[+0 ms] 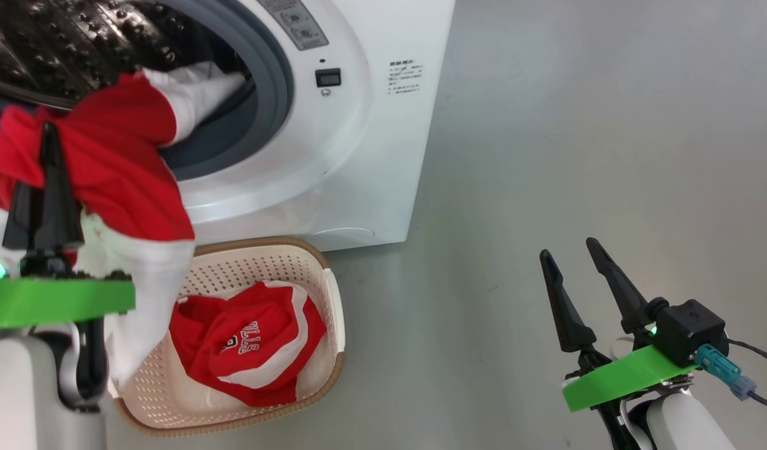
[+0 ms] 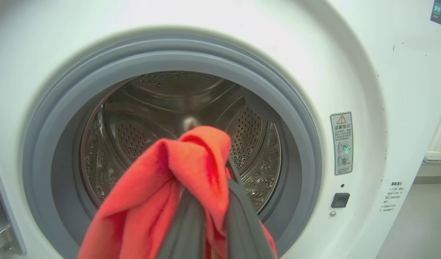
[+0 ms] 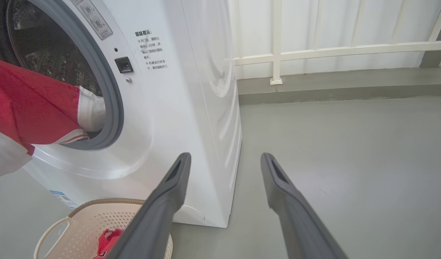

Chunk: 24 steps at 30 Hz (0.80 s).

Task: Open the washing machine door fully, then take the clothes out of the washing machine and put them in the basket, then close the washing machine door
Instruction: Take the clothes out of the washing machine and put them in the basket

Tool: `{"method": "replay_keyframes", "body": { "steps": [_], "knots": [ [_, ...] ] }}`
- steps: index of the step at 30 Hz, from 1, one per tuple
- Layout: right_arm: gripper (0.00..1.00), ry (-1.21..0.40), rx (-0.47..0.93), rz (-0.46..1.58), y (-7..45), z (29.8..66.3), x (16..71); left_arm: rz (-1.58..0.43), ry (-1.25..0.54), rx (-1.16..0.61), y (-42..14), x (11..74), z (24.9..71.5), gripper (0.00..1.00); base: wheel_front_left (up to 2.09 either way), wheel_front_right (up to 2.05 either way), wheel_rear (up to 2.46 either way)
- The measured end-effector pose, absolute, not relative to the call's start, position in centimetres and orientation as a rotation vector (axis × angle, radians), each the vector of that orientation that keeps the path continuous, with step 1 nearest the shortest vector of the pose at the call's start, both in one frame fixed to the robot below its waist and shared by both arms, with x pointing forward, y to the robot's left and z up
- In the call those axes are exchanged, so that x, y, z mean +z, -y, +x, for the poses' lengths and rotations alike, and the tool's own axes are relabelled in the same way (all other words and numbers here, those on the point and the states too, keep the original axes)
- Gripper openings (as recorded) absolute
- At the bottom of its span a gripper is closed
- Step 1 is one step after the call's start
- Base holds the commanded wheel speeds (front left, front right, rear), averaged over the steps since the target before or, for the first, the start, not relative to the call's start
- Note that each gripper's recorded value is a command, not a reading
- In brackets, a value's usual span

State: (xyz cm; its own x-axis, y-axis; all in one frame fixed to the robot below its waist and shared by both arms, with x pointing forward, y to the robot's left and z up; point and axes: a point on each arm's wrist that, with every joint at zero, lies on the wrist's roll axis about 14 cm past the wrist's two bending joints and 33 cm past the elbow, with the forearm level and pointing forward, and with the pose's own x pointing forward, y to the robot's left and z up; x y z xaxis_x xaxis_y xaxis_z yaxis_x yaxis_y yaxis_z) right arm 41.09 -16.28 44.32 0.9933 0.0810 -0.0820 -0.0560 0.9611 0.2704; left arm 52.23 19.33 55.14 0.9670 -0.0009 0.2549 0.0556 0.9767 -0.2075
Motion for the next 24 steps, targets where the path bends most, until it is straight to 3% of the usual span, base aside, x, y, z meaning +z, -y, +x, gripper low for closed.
{"method": "replay_keyframes", "body": {
  "steps": [16,24],
  "knots": [
    [1.00,-0.109,0.068,0.268,16.2,41.2,43.6,-0.217,0.346,-0.015,-19.6,57.0,48.2,0.00,0.00,0.00,0.00],
    [1.00,-0.136,0.073,0.270,15.9,41.7,42.5,-0.235,0.169,-0.010,-18.9,50.8,47.9,0.00,0.00,0.00,0.00]
  ]
}}
